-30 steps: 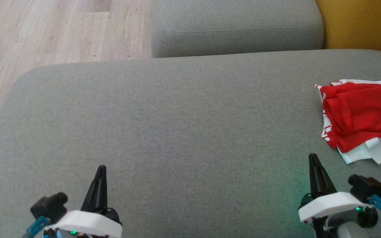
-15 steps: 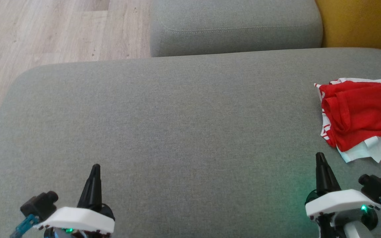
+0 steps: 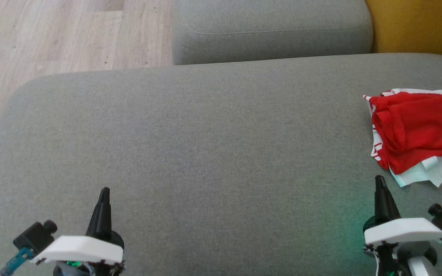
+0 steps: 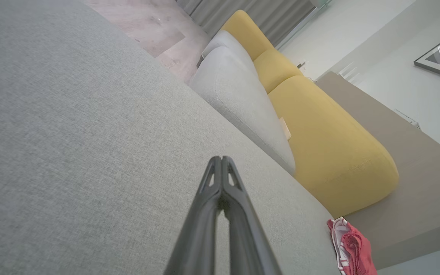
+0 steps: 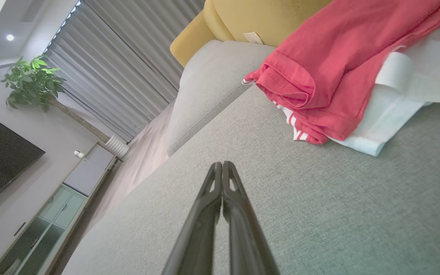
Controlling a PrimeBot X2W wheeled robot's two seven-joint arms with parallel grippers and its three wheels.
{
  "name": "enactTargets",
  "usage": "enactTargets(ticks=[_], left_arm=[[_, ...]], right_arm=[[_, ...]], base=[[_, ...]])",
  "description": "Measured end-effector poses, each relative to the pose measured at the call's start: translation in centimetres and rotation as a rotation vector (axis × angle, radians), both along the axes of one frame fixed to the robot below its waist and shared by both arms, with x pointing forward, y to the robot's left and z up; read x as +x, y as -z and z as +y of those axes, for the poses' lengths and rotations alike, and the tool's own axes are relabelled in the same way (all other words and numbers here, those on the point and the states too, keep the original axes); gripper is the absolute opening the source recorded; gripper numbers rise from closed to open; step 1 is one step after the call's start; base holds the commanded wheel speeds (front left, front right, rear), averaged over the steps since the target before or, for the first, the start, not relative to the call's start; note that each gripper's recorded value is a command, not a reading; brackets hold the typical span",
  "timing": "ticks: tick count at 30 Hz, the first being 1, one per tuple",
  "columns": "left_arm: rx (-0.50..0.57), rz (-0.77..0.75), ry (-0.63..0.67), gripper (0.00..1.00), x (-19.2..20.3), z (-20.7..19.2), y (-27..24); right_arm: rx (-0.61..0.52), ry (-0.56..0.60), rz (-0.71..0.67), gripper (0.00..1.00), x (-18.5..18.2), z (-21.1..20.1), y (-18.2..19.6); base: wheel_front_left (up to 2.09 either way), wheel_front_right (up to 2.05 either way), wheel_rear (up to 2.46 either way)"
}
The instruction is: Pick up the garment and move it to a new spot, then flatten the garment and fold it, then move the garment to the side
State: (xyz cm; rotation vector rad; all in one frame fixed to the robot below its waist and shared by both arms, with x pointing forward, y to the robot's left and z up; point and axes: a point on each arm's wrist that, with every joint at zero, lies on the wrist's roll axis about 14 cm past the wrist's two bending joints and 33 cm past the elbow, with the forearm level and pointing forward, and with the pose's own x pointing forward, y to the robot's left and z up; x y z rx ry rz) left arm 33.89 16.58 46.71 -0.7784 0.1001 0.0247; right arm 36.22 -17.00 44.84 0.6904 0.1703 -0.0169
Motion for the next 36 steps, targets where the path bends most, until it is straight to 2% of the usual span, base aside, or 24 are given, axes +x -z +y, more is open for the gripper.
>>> enactTargets(ticks=[36], left_arm=[[-0.363,0.033,-0.042,0.00,1.7,1.0,-0.1]], right_arm=[[0.396,0.113,0.012,0.00,0.3,-1.9,-0.6]], base=[[0.00,0.00,0.00]])
